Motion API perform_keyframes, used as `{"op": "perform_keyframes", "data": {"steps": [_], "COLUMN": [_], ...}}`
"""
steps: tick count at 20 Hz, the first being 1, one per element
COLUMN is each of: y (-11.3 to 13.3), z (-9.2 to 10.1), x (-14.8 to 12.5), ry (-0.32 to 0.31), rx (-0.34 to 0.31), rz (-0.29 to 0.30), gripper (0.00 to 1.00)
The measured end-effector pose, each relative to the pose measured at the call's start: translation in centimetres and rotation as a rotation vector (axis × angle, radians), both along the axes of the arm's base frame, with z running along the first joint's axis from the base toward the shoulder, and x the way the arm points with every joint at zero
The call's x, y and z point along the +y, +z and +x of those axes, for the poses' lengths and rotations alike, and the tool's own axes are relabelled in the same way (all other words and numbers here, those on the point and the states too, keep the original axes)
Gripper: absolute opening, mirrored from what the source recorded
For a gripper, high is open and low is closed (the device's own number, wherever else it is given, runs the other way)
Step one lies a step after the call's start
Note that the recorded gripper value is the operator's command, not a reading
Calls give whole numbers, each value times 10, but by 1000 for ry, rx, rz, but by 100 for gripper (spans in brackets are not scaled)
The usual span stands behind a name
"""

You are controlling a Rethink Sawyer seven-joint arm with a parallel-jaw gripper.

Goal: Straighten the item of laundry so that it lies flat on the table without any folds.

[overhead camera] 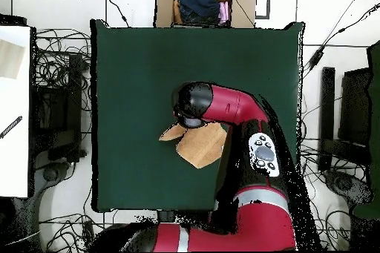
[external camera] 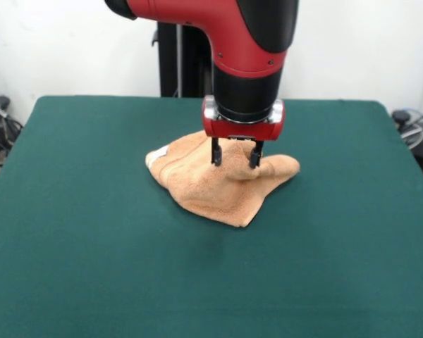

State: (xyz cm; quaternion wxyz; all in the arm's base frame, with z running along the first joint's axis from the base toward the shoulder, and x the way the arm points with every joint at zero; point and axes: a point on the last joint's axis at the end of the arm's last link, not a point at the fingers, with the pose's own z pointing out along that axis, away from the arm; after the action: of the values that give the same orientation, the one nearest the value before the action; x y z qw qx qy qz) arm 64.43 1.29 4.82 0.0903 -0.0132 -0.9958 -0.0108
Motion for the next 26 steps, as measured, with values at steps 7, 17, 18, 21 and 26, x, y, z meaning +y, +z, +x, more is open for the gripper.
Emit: {"op": "perform_keyframes", "data": {"steps": [7, 17, 18, 21, 26], "y": [1, 8, 8, 7, 6], "z": [-2, -5, -7, -10, -13], "x": [4, 4, 5, 6, 6], "ry": [5, 5, 5, 5, 5], "rx": [2, 0, 5, 11, 13], "rz": [0, 0, 1, 2, 3], "gripper": [100, 100, 100, 100, 100]}}
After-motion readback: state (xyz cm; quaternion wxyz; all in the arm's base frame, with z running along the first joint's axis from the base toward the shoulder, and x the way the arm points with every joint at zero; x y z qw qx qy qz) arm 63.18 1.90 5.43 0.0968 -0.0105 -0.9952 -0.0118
